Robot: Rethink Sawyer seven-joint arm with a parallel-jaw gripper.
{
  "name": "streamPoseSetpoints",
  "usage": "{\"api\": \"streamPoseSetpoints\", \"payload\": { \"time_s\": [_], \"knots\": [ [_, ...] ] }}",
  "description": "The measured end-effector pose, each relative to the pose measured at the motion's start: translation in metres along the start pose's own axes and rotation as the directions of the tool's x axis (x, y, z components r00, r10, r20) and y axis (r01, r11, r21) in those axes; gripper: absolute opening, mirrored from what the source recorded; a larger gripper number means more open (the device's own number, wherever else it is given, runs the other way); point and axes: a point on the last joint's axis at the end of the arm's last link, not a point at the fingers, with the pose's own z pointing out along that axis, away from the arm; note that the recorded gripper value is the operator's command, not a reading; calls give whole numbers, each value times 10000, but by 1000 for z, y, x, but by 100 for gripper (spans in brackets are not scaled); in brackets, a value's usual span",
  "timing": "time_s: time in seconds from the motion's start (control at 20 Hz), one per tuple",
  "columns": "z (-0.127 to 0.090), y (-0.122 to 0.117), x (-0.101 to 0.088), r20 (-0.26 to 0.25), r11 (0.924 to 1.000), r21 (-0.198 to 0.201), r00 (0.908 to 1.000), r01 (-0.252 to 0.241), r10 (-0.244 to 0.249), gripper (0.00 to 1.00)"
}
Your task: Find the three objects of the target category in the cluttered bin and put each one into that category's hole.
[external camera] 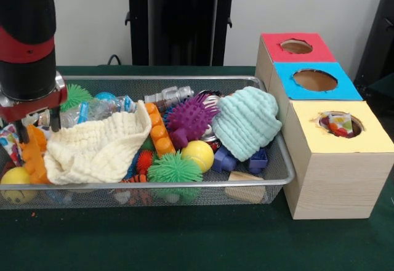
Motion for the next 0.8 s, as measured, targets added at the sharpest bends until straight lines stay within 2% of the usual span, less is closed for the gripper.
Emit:
{"api": "streamPoseSetpoints", "payload": {
  "time_s": [0.5,0.8],
  "knots": [
    [4,-8,13,55,9997,-33,9997,-224,224,100],
    [4,-8,13,58,9997,-35,9997,-229,229,100]
  ]
}}
